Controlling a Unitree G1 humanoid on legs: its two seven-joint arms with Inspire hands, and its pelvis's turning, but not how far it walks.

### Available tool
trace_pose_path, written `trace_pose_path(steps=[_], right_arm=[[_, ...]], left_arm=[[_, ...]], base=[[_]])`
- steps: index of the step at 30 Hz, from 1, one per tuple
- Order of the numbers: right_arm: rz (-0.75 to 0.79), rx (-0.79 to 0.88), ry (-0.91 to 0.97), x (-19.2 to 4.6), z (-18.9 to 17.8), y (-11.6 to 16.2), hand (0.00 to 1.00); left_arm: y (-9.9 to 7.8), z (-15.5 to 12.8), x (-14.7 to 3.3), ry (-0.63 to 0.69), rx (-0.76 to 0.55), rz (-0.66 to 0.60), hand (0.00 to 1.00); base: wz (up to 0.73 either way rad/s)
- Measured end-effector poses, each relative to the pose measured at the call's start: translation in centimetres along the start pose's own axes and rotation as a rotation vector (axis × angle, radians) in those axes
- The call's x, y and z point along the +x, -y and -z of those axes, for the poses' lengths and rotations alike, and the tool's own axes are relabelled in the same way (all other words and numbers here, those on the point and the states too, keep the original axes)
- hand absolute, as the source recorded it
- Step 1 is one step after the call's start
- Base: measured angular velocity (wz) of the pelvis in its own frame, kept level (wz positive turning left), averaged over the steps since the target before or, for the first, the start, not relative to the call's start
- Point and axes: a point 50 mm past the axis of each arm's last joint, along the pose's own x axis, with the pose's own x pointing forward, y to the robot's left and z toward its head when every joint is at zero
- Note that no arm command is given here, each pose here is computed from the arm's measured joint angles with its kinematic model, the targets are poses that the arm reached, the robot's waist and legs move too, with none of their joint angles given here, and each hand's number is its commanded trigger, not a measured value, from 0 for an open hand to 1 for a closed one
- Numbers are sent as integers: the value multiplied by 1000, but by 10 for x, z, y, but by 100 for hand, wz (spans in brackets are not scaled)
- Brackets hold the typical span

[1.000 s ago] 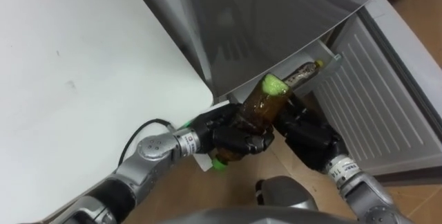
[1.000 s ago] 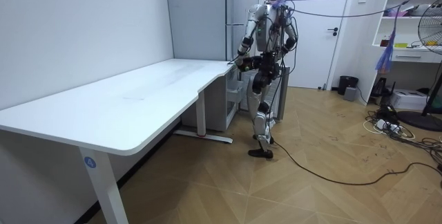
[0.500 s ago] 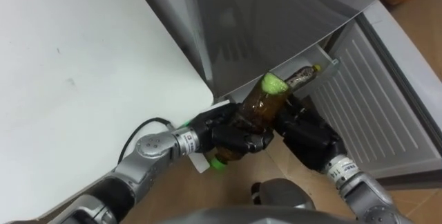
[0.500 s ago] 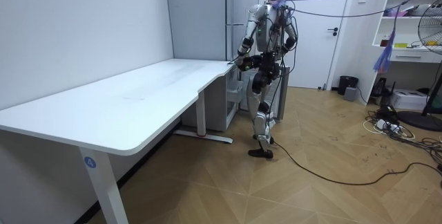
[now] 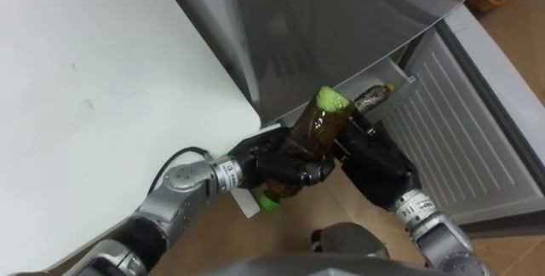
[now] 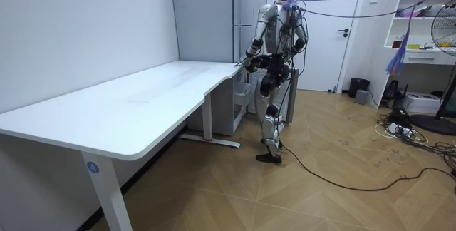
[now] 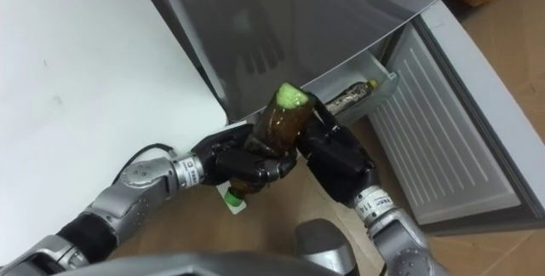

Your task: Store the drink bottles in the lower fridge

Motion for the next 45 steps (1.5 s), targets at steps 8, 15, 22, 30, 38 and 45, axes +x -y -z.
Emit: trace_pose_path(steps=[8, 15, 22, 30, 38, 45], right_arm=[[-84, 53, 9, 3, 0, -8, 0], [-102, 71, 2, 2, -5, -8, 0], [-149, 65, 26, 3, -10, -12, 0], [-187, 80, 19, 6, -14, -16, 0], [-187, 84, 14, 6, -14, -16, 0], [-206, -12, -32, 13, -22, -17, 0]], left_arm=[[-2, 1, -1, -2, -35, 10, 100], [-1, 1, -1, -5, -43, 15, 100], [-2, 1, -2, -13, -52, 21, 100], [-3, 1, -3, -2, -61, 19, 100], [-3, 1, -3, -5, -60, 18, 100], [-5, 2, -5, -8, -58, 7, 100]], base=[[-6], [0], [0], [0], [0], [0]])
